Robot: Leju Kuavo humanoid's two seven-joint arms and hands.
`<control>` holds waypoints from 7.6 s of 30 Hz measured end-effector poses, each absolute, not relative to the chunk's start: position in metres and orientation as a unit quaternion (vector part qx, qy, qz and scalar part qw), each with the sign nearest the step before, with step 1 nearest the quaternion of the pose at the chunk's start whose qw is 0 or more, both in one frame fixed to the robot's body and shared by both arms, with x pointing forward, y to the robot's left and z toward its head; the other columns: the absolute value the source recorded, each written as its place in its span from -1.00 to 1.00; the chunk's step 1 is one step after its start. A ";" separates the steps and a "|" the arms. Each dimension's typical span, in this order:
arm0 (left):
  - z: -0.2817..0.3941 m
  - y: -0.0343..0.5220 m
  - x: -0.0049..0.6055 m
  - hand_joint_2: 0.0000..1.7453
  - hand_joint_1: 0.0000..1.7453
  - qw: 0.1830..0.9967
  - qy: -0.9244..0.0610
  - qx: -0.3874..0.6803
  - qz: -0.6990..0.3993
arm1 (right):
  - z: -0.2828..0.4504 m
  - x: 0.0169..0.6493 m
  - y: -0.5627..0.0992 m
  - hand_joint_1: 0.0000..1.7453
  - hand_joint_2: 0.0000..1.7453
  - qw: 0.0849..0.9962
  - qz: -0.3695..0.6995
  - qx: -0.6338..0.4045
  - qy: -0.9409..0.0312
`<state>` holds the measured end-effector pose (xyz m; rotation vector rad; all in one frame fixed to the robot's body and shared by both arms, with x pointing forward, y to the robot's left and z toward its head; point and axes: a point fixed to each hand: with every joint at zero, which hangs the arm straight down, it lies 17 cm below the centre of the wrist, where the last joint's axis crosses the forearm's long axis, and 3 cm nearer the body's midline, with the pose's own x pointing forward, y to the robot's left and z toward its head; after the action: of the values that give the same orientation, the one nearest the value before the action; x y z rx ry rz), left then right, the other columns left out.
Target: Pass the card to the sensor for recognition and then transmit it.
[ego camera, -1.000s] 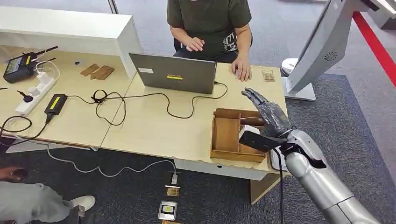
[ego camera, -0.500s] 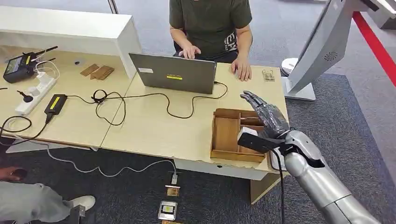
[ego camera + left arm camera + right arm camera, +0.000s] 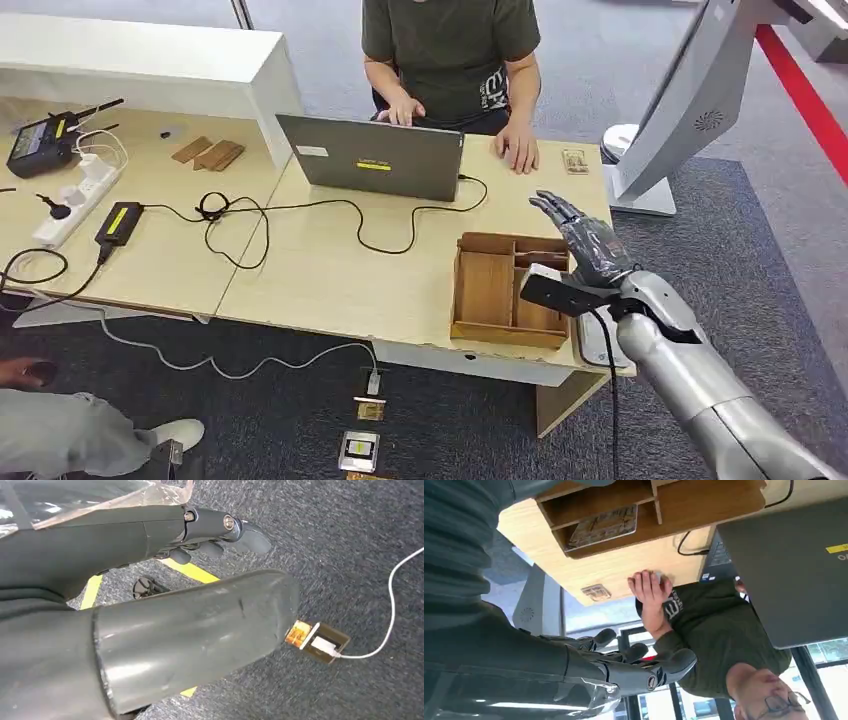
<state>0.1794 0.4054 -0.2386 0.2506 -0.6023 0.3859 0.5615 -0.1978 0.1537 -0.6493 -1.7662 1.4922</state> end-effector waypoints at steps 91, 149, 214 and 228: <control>-0.241 0.414 0.172 -1.00 -1.00 0.929 -0.276 0.140 0.201 | 0.118 0.573 -0.210 1.00 1.00 0.401 0.592 -0.263 -0.648; -0.243 0.388 0.176 -1.00 -1.00 0.934 -0.286 0.116 0.180 | 0.205 0.566 -0.194 1.00 1.00 0.301 0.540 -0.295 -0.729; -0.242 0.377 0.181 -1.00 -1.00 0.937 -0.296 0.102 0.157 | 0.222 0.593 -0.227 -1.00 -1.00 0.267 0.544 -0.365 -0.707; -0.243 0.374 0.178 -1.00 -1.00 0.939 -0.292 0.096 0.153 | 0.269 0.622 -0.307 -1.00 -1.00 0.235 0.596 -0.439 -0.630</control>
<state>0.1778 0.3737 -0.2434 0.1964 -0.5951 0.3133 0.6224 -0.3069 0.2693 -1.2054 -1.7297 1.6352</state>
